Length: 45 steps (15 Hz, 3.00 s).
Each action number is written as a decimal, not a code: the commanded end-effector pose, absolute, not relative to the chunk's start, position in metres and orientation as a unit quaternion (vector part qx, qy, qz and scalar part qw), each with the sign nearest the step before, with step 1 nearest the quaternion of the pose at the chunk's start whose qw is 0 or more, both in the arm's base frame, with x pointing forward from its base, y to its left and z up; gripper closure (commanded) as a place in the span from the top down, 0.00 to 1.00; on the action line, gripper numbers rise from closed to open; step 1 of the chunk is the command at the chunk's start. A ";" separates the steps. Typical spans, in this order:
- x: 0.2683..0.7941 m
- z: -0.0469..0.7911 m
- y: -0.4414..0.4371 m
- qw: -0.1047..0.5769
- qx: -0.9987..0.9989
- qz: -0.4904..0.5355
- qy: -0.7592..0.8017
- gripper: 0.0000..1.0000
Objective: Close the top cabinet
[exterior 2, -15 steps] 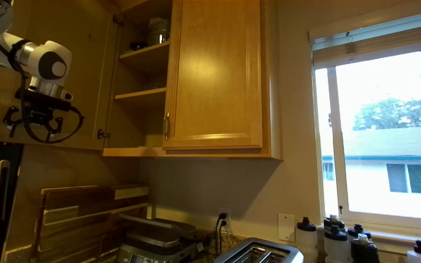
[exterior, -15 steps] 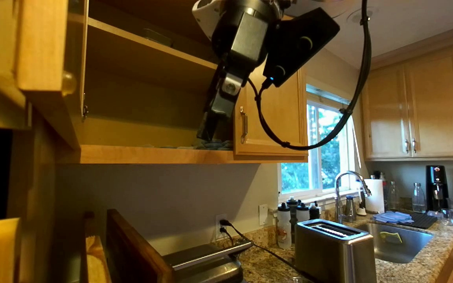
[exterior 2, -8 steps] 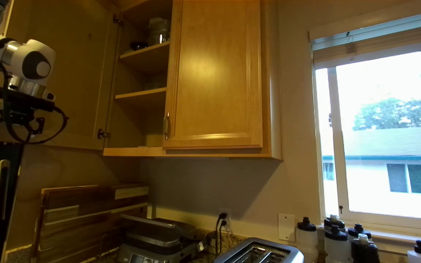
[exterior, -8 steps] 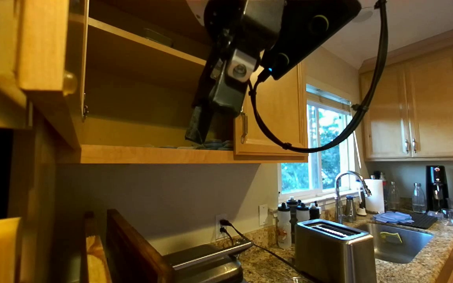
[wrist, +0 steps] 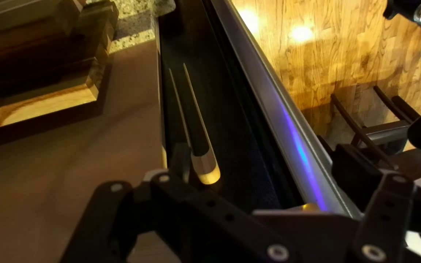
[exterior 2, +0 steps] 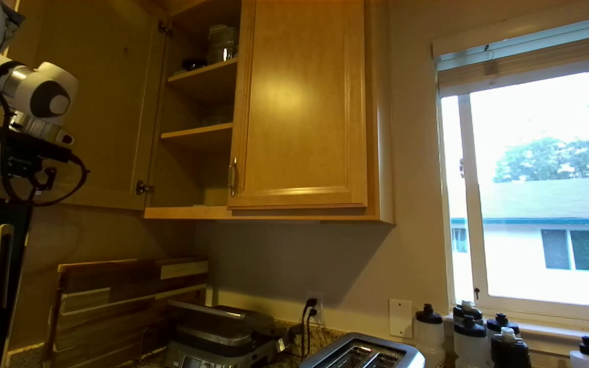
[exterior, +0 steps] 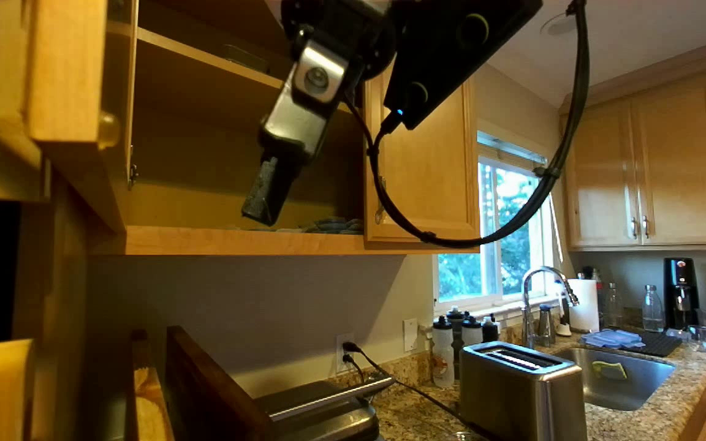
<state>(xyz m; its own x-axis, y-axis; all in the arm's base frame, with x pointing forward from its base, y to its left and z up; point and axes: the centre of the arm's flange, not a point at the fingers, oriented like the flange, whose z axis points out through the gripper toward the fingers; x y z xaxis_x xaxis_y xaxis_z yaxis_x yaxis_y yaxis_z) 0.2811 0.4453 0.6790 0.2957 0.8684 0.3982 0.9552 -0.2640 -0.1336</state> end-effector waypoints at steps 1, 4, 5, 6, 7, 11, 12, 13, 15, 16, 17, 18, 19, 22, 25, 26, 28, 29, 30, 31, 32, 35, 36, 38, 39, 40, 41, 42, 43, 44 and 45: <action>0.283 0.678 0.447 0.178 -0.785 -0.123 -0.580 1.00; 0.284 0.678 0.448 0.180 -0.785 -0.122 -0.579 1.00; 0.284 0.678 0.448 0.180 -0.785 -0.122 -0.579 1.00; 0.282 0.678 0.452 0.183 -0.784 -0.122 -0.581 1.00; 0.278 0.677 0.456 0.186 -0.783 -0.125 -0.581 1.00; 0.269 0.676 0.466 0.200 -0.780 -0.133 -0.578 1.00; 0.267 0.676 0.468 0.205 -0.777 -0.133 -0.580 1.00; 0.265 0.677 0.470 0.212 -0.775 -0.135 -0.579 1.00; 0.259 0.679 0.474 0.223 -0.769 -0.134 -0.584 1.00; 0.257 0.680 0.476 0.226 -0.769 -0.137 -0.583 1.00; 0.255 0.681 0.478 0.229 -0.768 -0.142 -0.581 1.00; 0.254 0.682 0.481 0.235 -0.765 -0.148 -0.581 1.00; 0.253 0.684 0.484 0.239 -0.765 -0.159 -0.577 1.00; 0.256 0.691 0.495 0.251 -0.759 -0.199 -0.566 1.00; 0.257 0.692 0.499 0.249 -0.761 -0.206 -0.562 1.00; 0.257 0.692 0.499 0.248 -0.762 -0.206 -0.561 1.00; 0.257 0.694 0.497 0.247 -0.767 -0.215 -0.552 1.00; 0.257 0.694 0.496 0.247 -0.771 -0.225 -0.542 1.00; 0.256 0.695 0.498 0.242 -0.778 -0.243 -0.526 1.00; 0.256 0.694 0.501 0.237 -0.786 -0.255 -0.512 1.00; 0.255 0.693 0.504 0.230 -0.790 -0.264 -0.502 1.00; 0.252 0.689 0.515 0.195 -0.803 -0.281 -0.489 1.00; 0.251 0.690 0.515 0.183 -0.802 -0.288 -0.489 1.00; 0.249 0.694 0.509 0.161 -0.807 -0.298 -0.484 1.00; 0.248 0.696 0.506 0.152 -0.810 -0.301 -0.480 1.00; 0.247 0.698 0.501 0.142 -0.814 -0.303 -0.474 1.00; 0.248 0.700 0.495 0.134 -0.820 -0.303 -0.466 1.00; 0.248 0.702 0.489 0.127 -0.826 -0.304 -0.457 1.00; 0.248 0.703 0.485 0.125 -0.831 -0.302 -0.450 1.00; 0.248 0.704 0.480 0.120 -0.836 -0.301 -0.443 1.00; 0.248 0.705 0.477 0.118 -0.840 -0.298 -0.438 1.00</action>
